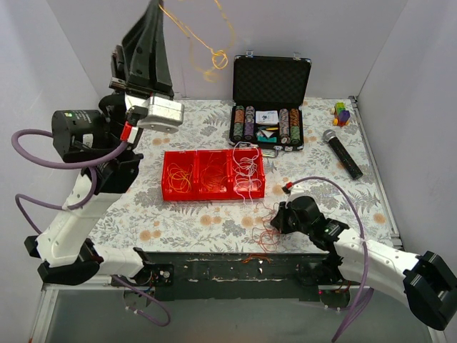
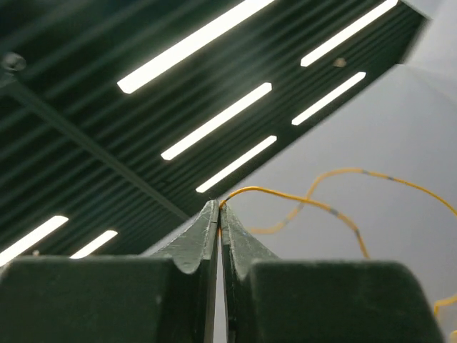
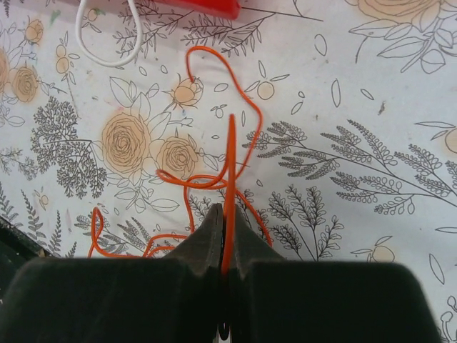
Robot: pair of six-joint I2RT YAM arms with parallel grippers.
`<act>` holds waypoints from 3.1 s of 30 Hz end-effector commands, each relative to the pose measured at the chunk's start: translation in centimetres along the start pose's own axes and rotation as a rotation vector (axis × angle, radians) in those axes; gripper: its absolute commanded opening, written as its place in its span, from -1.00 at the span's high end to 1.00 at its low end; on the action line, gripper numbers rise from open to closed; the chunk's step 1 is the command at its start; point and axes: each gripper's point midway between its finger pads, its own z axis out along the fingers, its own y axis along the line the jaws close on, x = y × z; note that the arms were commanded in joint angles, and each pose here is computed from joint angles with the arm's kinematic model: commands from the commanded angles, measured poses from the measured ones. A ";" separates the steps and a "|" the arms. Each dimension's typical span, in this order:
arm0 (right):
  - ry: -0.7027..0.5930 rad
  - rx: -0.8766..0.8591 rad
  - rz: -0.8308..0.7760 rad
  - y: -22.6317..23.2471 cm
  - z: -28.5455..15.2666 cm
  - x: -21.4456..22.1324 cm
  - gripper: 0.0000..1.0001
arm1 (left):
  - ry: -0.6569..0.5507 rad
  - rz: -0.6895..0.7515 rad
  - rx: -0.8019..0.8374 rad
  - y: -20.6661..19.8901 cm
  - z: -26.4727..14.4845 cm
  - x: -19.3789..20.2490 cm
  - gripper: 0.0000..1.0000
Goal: Untangle the cables
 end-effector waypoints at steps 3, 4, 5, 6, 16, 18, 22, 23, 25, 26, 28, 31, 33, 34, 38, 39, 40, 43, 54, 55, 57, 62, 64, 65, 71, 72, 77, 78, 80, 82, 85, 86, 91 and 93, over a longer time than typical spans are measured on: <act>-0.090 0.005 -0.014 0.4 -0.8 -2.2 0.97 | 0.063 0.251 -0.169 5.9 1.0 -0.2 1.00; -0.131 -0.007 -0.028 0.7 -1.2 -3.3 0.97 | 0.112 0.212 -0.137 5.2 0.7 0.8 1.00; -0.177 -0.018 -0.044 1.1 -1.8 -4.5 0.97 | 0.173 0.185 -0.088 3.9 0.1 2.2 1.00; -0.220 -0.030 -0.057 1.6 -2.4 -5.7 0.97 | 0.228 0.169 -0.041 2.3 -0.9 3.5 1.00; -0.455 -0.169 -0.145 6.7 -8.9 -14.0 0.97 | 0.680 -0.001 0.143 -7.6 -14.5 18.7 1.00; -0.483 -0.197 -0.161 7.7 -9.9 -15.3 0.97 | 0.787 -0.039 0.126 -7.1 -17.1 22.5 1.00; -0.554 -0.265 -0.213 10.4 -12.3 -18.7 0.97 | 0.986 -0.157 0.134 -8.0 -23.0 28.4 1.00; -0.568 -0.280 -0.228 11.0 -12.8 -19.6 0.97 | 1.017 -0.174 0.142 -8.3 -24.2 29.0 1.00; -0.589 -0.306 -0.257 12.2 -13.4 -21.0 0.97 | 1.045 -0.232 0.216 -10.6 -26.2 29.6 1.00; -0.586 -0.300 -0.267 12.5 -13.2 -21.5 0.97 | 1.061 -0.257 0.250 -11.7 -27.2 29.7 1.00; -0.607 -0.348 -0.301 14.1 -13.8 -22.9 0.97 | 1.076 -0.324 0.301 -13.7 -28.4 29.4 1.00; -0.613 -0.370 -0.330 15.3 -13.5 -24.3 0.97 | 1.079 -0.397 0.342 -15.4 -29.6 28.9 1.00; -0.612 -0.383 -0.341 16.1 -13.0 -25.2 0.97 | 1.094 -0.434 0.344 -16.1 -30.3 28.8 1.00; -0.614 -0.392 -0.351 16.6 -12.9 -25.7 0.97 | 1.104 -0.443 0.346 -16.4 -30.7 28.9 1.00; -0.626 -0.410 -0.384 18.2 -11.4 -27.7 0.97 | 1.130 -0.470 0.355 -17.7 -32.6 28.9 1.00; -0.633 -0.415 -0.391 18.7 -11.2 -28.3 0.97 | 1.138 -0.481 0.365 -18.3 -33.2 28.9 1.00; -0.637 -0.416 -0.398 19.1 -10.7 -28.9 0.97 | 1.149 -0.498 0.369 -18.8 -33.9 29.0 1.00; -0.633 -0.407 -0.421 20.0 -8.7 -30.1 0.97 | 1.165 -0.524 0.374 -19.8 -35.1 29.1 1.00; -0.575 -0.283 -0.435 19.3 1.5 -31.8 0.97 | 1.222 -0.614 0.448 -24.4 -39.9 30.0 1.00; -0.574 -0.283 -0.435 19.5 2.2 -32.0 0.97 | 1.208 -0.601 0.448 -24.5 -39.9 30.3 1.00; -0.574 -0.250 -0.420 19.2 3.7 -32.6 0.97 | 1.223 -0.572 0.457 -25.0 -41.3 30.8 1.00; -0.542 -0.229 -0.406 19.4 7.0 -33.1 0.97 | 1.274 -0.469 0.486 -25.5 -44.4 32.0 1.00; -0.513 -0.207 -0.397 18.9 8.4 -32.8 0.97 | 1.277 -0.386 0.461 -24.8 -44.9 32.8 1.00; -0.502 -0.195 -0.394 18.6 9.0 -32.5 0.97 | 1.284 -0.340 0.448 -24.3 -45.3 33.3 1.00; -0.377 -0.126 -0.375 16.4 12.7 -29.1 0.97 | 1.364 -0.078 0.356 -20.3 -46.9 36.2 1.00; -0.368 -0.118 -0.372 16.1 13.0 -28.7 0.97 | 1.361 -0.078 0.361 -20.1 -46.8 36.1 1.00; -0.317 -0.047 -0.361 14.5 14.0 -26.2 0.97 | 1.357 -0.048 0.362 -19.8 -47.1 35.9 1.00; -0.312 -0.033 -0.352 14.0 14.0 -25.8 0.97 | 1.377 -0.025 0.354 -19.5 -47.6 36.1 1.00; -0.307 -0.022 -0.346 13.6 14.0 -25.4 0.97 | 1.408 -0.008 0.358 -19.3 -48.5 36.3 1.00; -0.293 -0.019 -0.346 13.5 14.2 -25.1 0.97 | 1.393 -0.046 0.364 -19.6 -48.4 35.8 1.00; -0.254 -0.002 -0.343 13.3 15.1 -24.6 0.97 | 1.332 -0.110 0.383 -20.2 -47.4 34.6 1.00; -0.228 0.005 -0.346 13.2 15.6 -24.0 0.97 | 1.324 -0.129 0.374 -20.2 -47.1 34.3 1.00; -0.111 0.029 -0.372 13.2 18.3 -21.4 0.97 | 1.331 -0.189 0.326 -19.8 -46.5 33.4 1.00; -0.063 0.036 -0.381 13.1 18.9 -20.1 0.97 | 1.298 -0.224 0.363 -20.5 -46.3 32.7 1.00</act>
